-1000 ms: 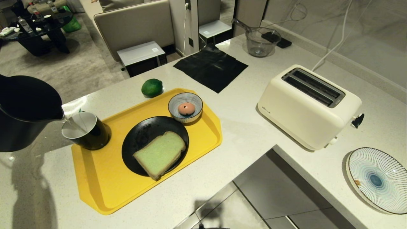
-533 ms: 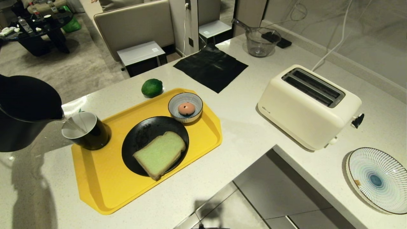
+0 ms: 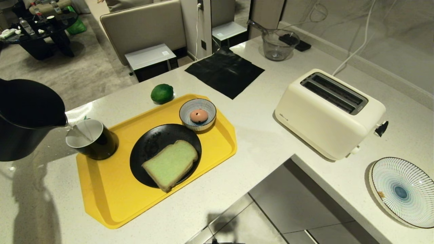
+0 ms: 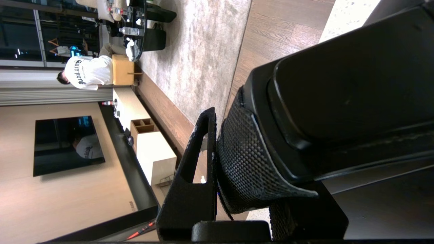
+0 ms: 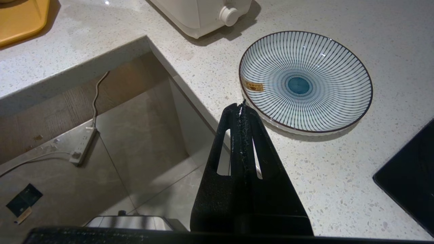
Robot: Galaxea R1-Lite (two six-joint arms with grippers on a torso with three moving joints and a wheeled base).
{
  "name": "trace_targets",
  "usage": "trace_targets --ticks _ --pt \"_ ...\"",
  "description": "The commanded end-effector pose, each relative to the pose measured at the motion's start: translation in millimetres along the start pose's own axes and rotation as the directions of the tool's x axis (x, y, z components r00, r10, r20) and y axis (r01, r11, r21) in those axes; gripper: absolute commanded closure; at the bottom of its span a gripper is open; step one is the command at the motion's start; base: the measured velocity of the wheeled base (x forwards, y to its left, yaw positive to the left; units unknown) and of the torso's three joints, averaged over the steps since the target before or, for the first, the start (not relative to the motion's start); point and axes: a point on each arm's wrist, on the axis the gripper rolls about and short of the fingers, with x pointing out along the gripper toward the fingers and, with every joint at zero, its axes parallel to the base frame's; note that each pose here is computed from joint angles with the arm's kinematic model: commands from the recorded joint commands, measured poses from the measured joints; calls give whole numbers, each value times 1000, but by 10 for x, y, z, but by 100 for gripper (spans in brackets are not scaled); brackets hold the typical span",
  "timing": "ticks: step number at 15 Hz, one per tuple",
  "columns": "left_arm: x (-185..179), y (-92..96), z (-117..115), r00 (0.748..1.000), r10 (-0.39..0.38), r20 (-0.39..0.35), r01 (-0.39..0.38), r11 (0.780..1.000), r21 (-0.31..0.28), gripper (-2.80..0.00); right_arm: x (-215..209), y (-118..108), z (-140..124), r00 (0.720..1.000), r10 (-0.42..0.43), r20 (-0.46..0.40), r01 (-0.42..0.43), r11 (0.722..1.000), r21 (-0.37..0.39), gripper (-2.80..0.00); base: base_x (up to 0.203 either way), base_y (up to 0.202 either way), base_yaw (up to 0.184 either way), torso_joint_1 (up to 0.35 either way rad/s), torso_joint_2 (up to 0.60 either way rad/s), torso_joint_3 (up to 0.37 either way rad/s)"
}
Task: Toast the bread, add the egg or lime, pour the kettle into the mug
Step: Pour water into a cup
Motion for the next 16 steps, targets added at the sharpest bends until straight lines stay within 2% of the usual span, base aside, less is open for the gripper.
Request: trace_targets --ticks 1,10,15,16 --pt "-12 6 6 1000 3 2 -3 1000 7 0 17 -3 -72 1000 -2 -27 2 1000 -1 0 0 0 0 0 0 0" --pt "-37 38 26 1000 13 -9 -13 1000 1 0 17 -3 -72 1000 -2 -26 2 1000 -1 0 0 0 0 0 0 0" --pt "-58 50 39 1000 20 -8 -21 1000 -23 0 17 -3 -72 1000 -2 -27 2 1000 -1 0 0 0 0 0 0 0" --pt "-64 53 41 1000 23 -10 -23 999 -46 0 17 -3 -72 1000 -2 -27 2 1000 -1 0 0 0 0 0 0 0"
